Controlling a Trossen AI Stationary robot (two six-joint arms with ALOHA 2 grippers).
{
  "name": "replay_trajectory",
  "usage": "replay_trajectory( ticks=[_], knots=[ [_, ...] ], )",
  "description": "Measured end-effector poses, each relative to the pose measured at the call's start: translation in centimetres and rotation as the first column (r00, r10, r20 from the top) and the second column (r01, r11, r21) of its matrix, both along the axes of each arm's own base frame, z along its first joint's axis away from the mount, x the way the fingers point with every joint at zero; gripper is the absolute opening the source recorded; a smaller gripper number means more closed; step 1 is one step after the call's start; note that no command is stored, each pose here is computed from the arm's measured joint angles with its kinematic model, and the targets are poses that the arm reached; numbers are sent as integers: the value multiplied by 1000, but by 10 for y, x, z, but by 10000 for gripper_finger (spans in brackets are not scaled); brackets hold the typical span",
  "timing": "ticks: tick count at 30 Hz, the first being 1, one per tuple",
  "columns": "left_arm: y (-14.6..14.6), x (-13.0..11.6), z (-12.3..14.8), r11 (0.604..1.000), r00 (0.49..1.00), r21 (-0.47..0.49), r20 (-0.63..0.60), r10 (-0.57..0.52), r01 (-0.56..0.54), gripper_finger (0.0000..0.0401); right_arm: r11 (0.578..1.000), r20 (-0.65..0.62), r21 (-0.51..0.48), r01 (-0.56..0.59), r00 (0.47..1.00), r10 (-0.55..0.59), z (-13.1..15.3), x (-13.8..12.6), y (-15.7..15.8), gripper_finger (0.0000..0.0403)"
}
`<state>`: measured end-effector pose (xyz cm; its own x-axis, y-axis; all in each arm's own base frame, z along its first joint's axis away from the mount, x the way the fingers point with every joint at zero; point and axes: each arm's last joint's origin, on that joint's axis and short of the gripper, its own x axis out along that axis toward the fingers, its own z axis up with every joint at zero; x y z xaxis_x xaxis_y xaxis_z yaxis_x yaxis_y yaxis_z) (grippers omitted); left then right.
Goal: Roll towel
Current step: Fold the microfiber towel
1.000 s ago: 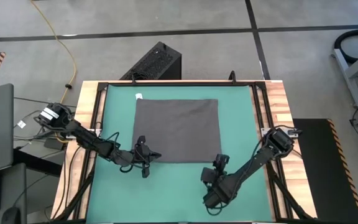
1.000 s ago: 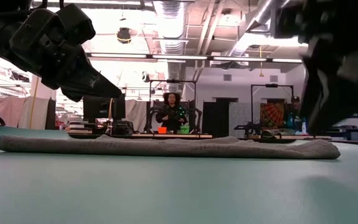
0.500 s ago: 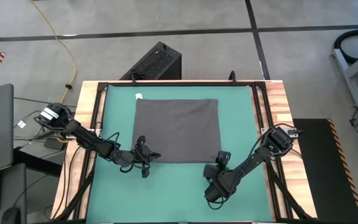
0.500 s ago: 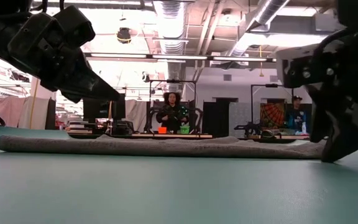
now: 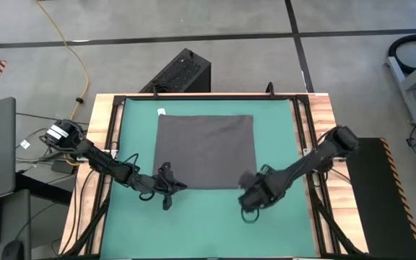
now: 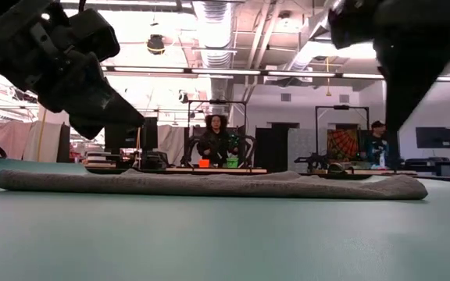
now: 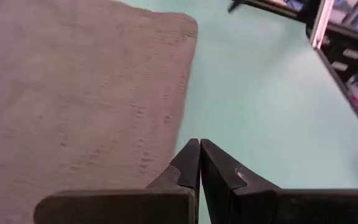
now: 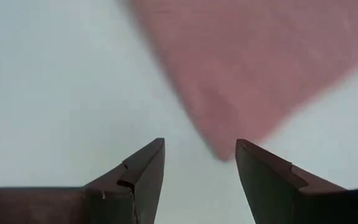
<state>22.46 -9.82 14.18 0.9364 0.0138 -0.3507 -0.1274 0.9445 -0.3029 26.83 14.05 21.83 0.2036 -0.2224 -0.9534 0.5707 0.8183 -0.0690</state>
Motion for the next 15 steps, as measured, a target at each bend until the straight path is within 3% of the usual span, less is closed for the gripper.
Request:
replay_trajectory(
  ticks=[2,4,6,10,15],
  knots=[
    [-1,1,2,999,1000,-37,21,-19,19,0,977,39,74,202,978,-205,2,-7,-9,220],
    [-3,2,6,996,997,-70,57,-44,48,0,910,44,163,380,919,-392,-1,-14,-14,220],
    [-4,3,9,994,994,-90,87,-60,68,0,836,56,251,488,855,-516,-4,-20,-15,220],
    [-4,3,10,993,994,-99,96,-57,67,0,727,70,345,594,756,-651,-14,-28,-17,220],
    [-4,3,11,991,993,-108,98,-70,81,0,709,74,301,638,725,-684,-28,-29,-20,220]
  ],
)
